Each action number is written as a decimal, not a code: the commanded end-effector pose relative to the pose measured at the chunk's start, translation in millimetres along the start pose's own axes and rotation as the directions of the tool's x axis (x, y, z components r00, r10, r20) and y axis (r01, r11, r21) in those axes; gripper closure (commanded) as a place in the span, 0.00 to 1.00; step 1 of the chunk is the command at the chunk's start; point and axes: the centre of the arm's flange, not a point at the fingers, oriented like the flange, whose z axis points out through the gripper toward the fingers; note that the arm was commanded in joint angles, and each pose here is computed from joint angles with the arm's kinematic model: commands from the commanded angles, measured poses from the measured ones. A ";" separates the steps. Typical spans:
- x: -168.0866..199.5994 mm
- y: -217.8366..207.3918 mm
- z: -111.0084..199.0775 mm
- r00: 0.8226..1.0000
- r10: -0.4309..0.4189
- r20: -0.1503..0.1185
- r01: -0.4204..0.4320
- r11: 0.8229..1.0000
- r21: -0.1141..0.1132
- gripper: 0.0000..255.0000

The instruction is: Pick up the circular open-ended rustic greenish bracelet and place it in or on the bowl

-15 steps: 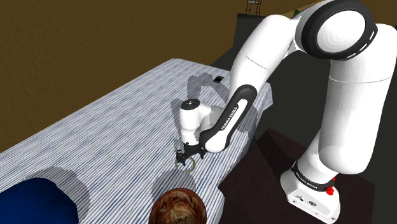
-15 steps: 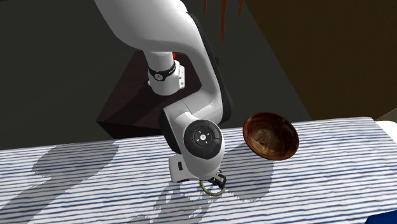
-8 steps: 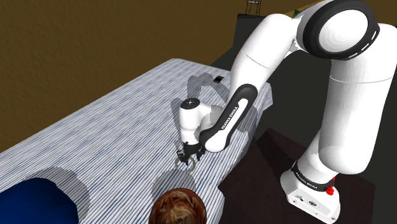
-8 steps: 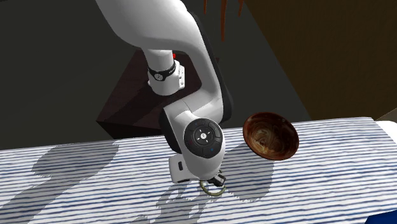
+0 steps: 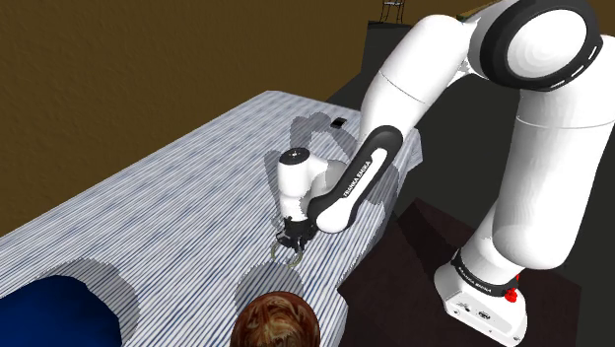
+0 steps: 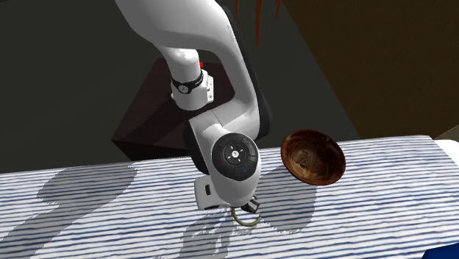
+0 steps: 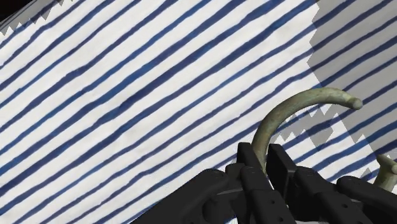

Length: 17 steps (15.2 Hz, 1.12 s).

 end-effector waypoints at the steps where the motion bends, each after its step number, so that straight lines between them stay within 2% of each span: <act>1: -0.7 0.6 -10.4 1.000 0.000 0.001 0.000 1.000 -0.001 1.00; 17: -5.0 0.9 -94.8 1.000 0.000 0.001 0.000 1.000 -0.001 1.00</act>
